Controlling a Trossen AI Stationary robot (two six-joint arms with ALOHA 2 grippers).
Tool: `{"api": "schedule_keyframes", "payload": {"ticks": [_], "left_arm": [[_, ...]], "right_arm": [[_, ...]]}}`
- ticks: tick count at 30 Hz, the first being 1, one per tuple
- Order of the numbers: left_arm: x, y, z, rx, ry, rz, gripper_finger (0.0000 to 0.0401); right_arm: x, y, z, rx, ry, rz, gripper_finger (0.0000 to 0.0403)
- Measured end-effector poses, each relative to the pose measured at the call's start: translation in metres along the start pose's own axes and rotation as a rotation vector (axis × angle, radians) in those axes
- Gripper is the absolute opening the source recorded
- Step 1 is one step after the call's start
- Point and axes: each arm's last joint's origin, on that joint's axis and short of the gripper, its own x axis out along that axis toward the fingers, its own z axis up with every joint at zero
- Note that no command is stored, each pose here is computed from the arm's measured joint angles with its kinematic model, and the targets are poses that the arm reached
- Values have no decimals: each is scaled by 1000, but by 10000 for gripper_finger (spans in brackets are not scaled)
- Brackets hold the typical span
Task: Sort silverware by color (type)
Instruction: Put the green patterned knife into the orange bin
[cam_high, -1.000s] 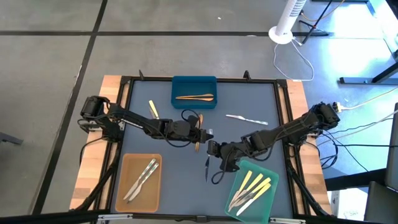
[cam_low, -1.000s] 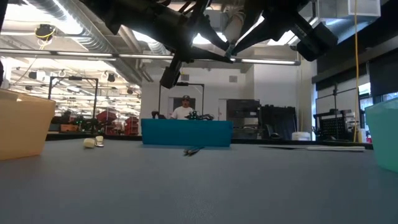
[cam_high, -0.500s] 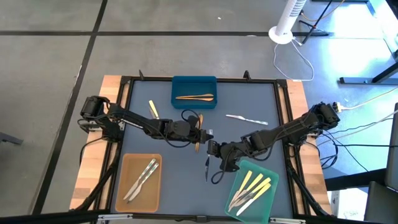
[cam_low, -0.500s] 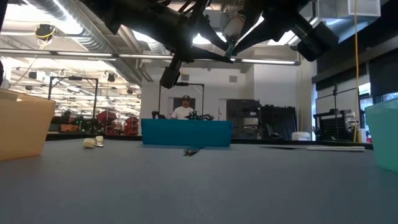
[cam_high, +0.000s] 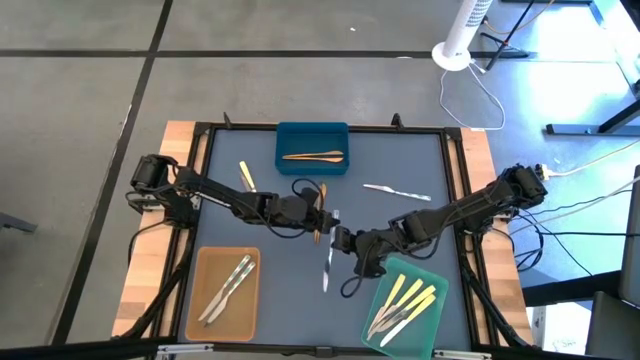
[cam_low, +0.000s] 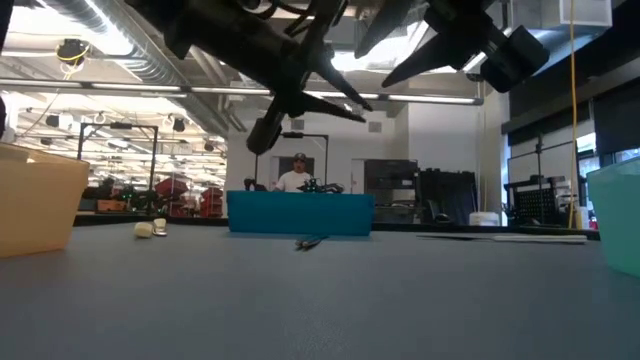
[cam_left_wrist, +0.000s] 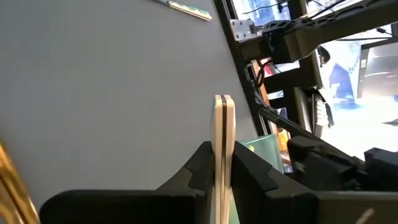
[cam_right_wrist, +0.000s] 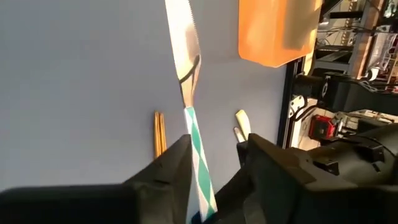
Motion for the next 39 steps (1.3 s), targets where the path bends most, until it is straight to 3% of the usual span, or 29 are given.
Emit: {"api": "schedule_keyframes", "payload": {"ticks": [3,12,24,32,39], "left_arm": [[0,-1,0,5,-2,-6,35],[-1,1,7,147,59,-17,35],[-11,-1,22,202,296,-90,35],[-54,-24,23,255,339,-107,32],[-103,-31,7,296,422,-7,31]], "right_arm": [[0,0,0,30,1,3,168],[-1,2,5,328,-3,3,177],[-11,13,34,488,-50,21,177],[-11,18,33,570,-17,62,177],[-11,19,32,571,-3,56,177]]}}
